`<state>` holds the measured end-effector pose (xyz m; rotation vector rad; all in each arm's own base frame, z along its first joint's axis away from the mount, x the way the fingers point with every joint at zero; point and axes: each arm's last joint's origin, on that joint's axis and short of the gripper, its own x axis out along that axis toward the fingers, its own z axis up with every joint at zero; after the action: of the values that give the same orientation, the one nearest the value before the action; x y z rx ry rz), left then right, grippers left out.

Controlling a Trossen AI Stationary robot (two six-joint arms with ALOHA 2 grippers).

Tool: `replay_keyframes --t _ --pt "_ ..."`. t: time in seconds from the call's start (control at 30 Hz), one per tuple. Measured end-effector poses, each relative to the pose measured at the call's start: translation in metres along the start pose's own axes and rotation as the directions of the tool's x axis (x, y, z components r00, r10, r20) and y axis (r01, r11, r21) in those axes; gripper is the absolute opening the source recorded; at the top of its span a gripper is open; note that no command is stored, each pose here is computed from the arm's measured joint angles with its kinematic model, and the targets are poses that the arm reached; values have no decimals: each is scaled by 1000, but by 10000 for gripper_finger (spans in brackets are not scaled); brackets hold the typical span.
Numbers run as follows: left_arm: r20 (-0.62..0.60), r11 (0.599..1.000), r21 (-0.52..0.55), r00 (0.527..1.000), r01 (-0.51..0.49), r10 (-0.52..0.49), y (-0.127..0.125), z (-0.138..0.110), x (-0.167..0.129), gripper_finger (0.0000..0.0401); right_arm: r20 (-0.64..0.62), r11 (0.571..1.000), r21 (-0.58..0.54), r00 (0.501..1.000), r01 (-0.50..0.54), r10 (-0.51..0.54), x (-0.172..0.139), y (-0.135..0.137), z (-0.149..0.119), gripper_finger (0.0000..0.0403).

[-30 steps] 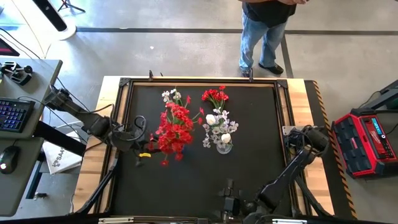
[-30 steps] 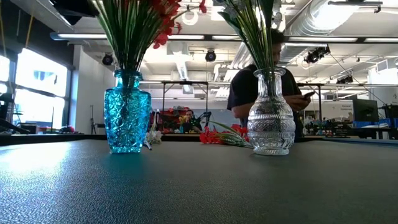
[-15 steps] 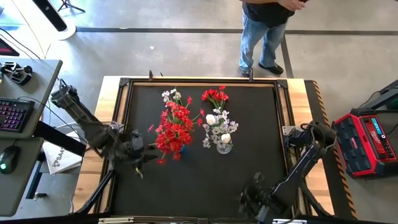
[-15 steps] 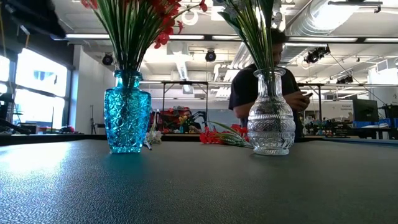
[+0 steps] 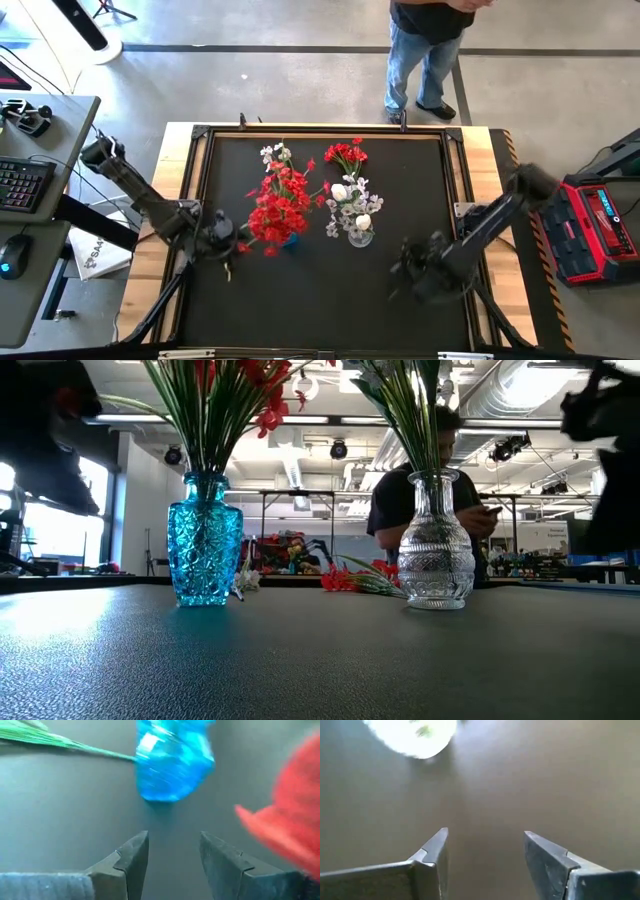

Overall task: Sort flowers into vase by color
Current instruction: Put the red flowers into the blue vase, then put the white flowers into the transparent vase

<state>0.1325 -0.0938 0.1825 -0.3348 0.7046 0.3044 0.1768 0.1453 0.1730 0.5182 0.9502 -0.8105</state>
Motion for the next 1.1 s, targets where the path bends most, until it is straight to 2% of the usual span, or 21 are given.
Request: replay_keyframes --t 0.1,0.2,0.33,0.57,0.73,0.87,1.0,1.1 --pt "93 995 -74 993 -69 76 20 3 2 161 36 997 71 999 -21 19 8 -26 18 183" --pt "184 976 -160 966 -150 179 37 5 5 161 108 986 166 994 -17 -1 21 -49 33 183" --pt "221 949 -216 936 -228 275 52 8 9 161 183 975 223 983 -21 -21 41 -63 53 183" --pt "208 927 -198 911 -317 356 63 13 15 161 290 987 136 956 -82 40 68 -65 99 199" --pt "204 921 -194 904 -338 375 66 14 16 161 255 996 91 967 -24 0 80 -82 124 240" --pt "220 909 -233 892 -346 396 68 17 17 161 208 999 46 977 27 -36 87 -95 132 266" --pt "247 878 -276 854 -392 459 73 23 21 161 223 997 51 972 62 -72 88 -101 136 271" --pt "239 828 -333 809 -451 537 84 33 28 161 265 994 64 959 90 -104 88 -100 138 269"
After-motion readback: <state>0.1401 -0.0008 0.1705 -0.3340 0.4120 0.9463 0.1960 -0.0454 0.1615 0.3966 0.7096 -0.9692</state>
